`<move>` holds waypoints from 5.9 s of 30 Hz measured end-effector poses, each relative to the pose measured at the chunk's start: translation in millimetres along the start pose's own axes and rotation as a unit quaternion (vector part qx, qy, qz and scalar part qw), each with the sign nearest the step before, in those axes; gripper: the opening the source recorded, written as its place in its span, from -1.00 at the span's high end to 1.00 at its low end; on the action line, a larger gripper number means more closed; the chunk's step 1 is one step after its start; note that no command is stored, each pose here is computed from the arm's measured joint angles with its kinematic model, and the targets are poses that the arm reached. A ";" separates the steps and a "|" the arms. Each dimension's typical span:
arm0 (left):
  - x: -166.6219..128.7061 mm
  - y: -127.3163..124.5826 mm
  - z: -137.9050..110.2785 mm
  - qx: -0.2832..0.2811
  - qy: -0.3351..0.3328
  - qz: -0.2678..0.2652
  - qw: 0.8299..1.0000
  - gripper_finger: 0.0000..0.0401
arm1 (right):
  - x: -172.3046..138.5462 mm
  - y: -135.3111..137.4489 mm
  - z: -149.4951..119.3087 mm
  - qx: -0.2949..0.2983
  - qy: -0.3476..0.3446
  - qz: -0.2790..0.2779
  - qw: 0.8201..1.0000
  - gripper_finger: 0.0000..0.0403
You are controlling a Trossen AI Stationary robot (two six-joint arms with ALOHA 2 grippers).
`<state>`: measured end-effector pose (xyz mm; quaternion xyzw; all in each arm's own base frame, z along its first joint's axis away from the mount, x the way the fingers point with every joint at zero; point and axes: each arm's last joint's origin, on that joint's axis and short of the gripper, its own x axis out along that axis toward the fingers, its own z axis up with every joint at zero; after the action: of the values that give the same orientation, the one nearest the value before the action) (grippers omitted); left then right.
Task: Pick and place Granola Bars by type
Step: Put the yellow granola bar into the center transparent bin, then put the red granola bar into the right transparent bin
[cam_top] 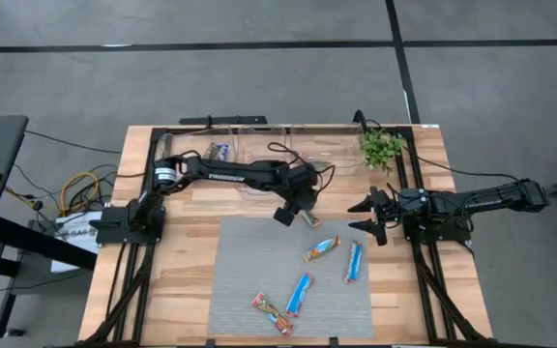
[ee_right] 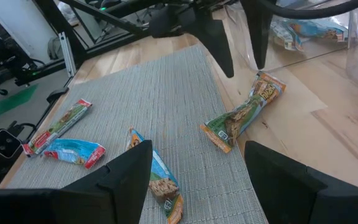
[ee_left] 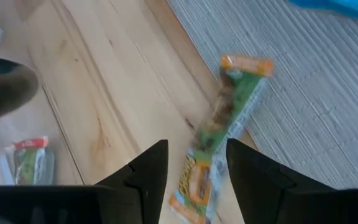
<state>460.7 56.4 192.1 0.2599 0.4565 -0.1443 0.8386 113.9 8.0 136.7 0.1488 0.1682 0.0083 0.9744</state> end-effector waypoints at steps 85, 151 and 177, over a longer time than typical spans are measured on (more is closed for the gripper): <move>-97.6 74.0 52.3 -0.306 -0.160 0.023 0.938 0.82 | 0.0 0.1 0.3 0.000 -0.002 0.000 1.000 -0.24; -121.9 76.8 2.7 -0.321 -0.103 -0.172 0.926 0.16 | 0.0 0.0 0.0 0.000 0.000 0.000 1.000 -0.24; -149.1 -110.2 123.7 -0.017 -0.152 -0.421 0.894 0.16 | 0.0 0.0 0.1 0.000 0.000 0.000 1.000 -0.24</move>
<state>412.6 -103.8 339.3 0.0042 0.3925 -0.5139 0.7628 113.9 8.0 136.8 0.1488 0.1680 0.0084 0.9745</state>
